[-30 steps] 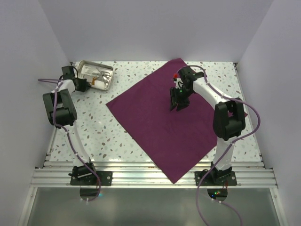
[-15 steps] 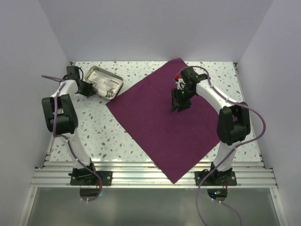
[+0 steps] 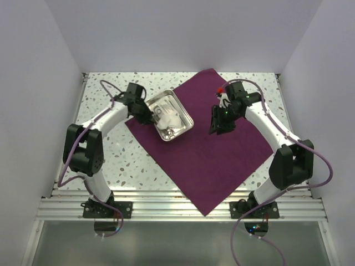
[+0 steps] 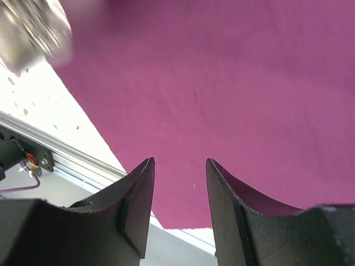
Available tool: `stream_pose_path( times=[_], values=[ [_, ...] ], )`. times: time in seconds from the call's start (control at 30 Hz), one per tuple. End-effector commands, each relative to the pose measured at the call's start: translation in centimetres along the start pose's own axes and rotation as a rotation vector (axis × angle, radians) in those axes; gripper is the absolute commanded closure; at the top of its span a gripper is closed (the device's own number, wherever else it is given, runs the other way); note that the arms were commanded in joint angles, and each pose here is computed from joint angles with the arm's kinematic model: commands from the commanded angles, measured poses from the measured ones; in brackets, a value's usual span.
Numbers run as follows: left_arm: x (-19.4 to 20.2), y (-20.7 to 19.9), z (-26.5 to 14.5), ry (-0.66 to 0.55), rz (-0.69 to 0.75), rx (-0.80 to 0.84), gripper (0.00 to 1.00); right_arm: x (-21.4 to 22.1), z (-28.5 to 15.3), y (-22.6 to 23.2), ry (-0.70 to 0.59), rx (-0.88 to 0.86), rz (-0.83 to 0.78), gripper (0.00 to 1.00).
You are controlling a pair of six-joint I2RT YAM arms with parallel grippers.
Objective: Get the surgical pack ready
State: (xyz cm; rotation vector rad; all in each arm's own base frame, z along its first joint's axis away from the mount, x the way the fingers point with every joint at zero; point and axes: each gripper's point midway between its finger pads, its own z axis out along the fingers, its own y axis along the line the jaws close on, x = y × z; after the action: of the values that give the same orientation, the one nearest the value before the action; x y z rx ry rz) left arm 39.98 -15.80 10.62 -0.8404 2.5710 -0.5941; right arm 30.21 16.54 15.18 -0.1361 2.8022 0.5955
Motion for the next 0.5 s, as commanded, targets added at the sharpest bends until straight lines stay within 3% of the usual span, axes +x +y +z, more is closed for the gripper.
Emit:
stream_pose_path(
  times=[0.0,0.13,0.37,0.43,0.47],
  values=[
    [4.3,-3.3,-0.6,0.054,0.077,0.084,1.0,1.7,-1.8,-1.6,-0.004,0.061,0.064,0.54],
    [10.4,-5.5,1.7,0.173,0.167,0.1,1.0,3.2,-2.6,-3.1,-0.003,0.103,0.085,0.54],
    [14.5,-7.5,3.8,0.248,0.24,0.109,0.99,5.8,-3.0,-4.1,0.017,0.104,0.111,0.54],
    [14.6,-7.8,4.1,0.253,0.253,0.126,0.89,6.4,-2.7,-4.0,0.036,0.096,0.115,0.54],
    [14.5,-8.0,4.1,0.251,0.26,0.131,0.77,6.5,-2.6,-3.8,0.043,0.082,0.117,0.54]
  ],
)
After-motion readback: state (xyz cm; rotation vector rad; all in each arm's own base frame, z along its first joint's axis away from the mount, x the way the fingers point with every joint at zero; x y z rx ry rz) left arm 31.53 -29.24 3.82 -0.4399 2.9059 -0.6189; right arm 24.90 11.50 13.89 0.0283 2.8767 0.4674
